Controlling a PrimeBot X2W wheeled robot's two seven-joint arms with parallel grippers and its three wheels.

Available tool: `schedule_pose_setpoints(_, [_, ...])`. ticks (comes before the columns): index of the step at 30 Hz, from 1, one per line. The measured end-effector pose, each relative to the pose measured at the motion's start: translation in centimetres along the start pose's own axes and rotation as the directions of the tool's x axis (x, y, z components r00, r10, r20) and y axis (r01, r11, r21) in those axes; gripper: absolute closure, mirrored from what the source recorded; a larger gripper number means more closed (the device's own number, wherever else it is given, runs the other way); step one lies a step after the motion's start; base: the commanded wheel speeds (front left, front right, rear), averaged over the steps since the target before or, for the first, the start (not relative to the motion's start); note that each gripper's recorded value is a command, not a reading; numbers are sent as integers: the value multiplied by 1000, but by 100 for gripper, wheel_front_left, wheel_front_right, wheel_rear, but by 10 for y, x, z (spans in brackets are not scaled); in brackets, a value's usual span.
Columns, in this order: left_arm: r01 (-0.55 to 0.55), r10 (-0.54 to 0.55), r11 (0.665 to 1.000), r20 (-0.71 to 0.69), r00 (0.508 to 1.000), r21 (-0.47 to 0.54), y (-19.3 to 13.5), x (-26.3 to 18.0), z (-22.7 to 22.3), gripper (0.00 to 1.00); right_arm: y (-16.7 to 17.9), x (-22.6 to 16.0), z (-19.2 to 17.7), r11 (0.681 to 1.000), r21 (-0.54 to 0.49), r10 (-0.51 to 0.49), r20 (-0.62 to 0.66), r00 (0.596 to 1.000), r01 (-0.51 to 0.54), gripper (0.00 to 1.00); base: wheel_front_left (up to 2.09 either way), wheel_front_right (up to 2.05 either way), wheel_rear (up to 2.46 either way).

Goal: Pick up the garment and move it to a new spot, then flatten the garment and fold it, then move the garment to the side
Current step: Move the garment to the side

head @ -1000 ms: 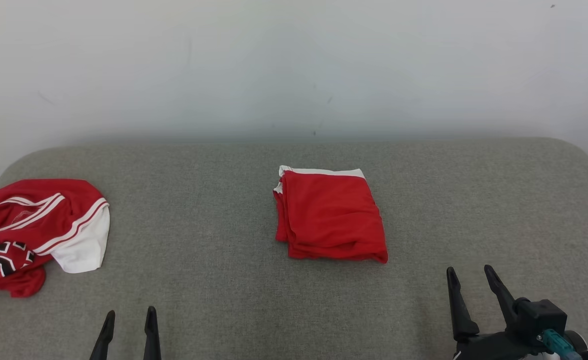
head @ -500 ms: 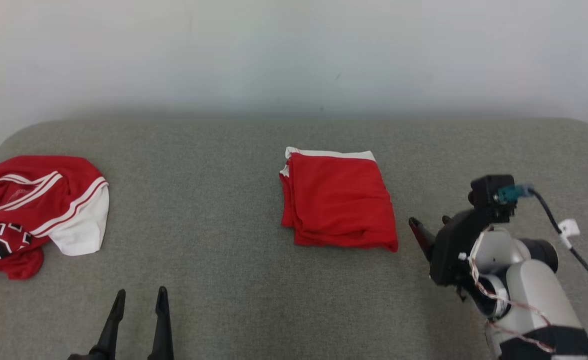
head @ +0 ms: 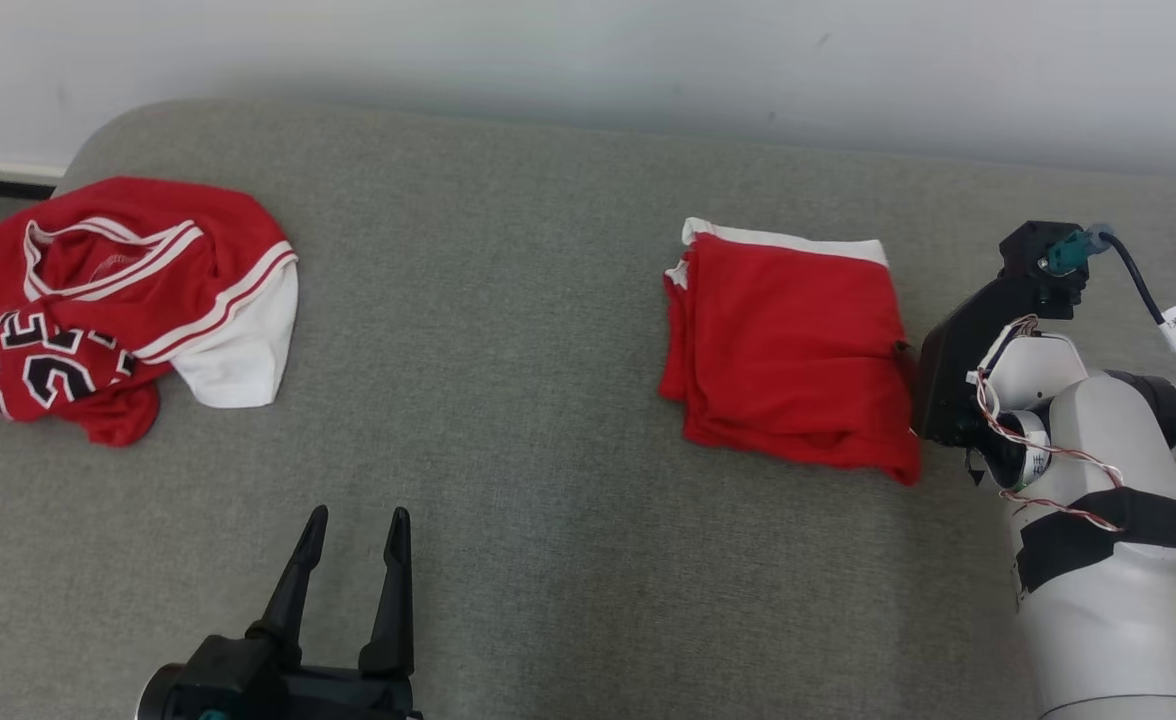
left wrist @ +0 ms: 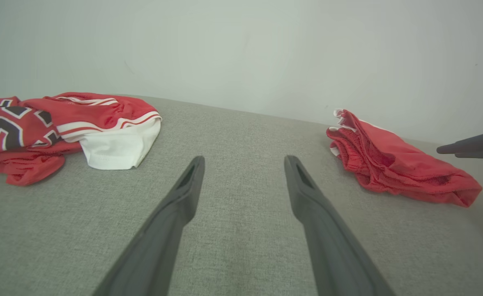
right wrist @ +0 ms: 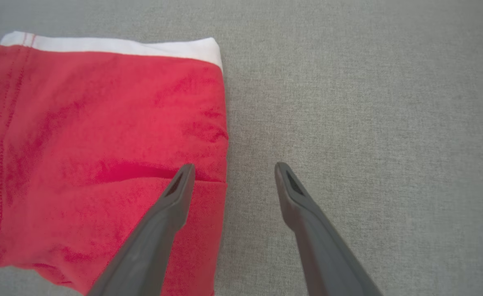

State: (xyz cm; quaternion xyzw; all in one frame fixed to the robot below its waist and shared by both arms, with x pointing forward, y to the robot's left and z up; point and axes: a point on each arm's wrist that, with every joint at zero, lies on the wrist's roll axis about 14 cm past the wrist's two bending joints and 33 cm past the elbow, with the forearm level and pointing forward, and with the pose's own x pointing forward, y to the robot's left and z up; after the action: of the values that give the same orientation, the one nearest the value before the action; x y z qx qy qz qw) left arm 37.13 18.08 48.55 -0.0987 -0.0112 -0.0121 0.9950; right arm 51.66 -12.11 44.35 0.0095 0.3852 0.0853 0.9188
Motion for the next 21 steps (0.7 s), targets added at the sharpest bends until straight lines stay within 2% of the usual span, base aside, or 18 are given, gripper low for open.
schedule_pose_setpoints(11, [-103, 104, 995, -48, 993, 19, 33, -10, -12, 0, 23, 54, -39, 999, 1, 34, -165, 986, -34, 0, 0, 0, 0])
schedule_pose_setpoints(12, [-111, 112, 994, -51, 992, 21, 35, -11, -13, 0, 25, 56, -41, 999, -7, 35, -174, 984, -37, 19, 0, 0, 0])
schedule_pose_setpoints(13, [-114, 115, 993, -53, 992, 22, 36, -10, -13, 0, 25, 57, -41, 999, -13, 35, -178, 983, -38, 62, 0, 0, 0])
schedule_pose_setpoints(14, [-113, 114, 993, -54, 992, 22, 36, -10, -14, 0, 26, 57, -39, 999, -22, 36, -173, 984, -40, 100, 0, 0, 0])
schedule_pose_setpoints(21, [-67, 68, 998, -48, 997, 20, 24, 3, -15, 0, 21, 49, -37, 999, -17, 42, -116, 992, -44, 100, 0, 0, 0])
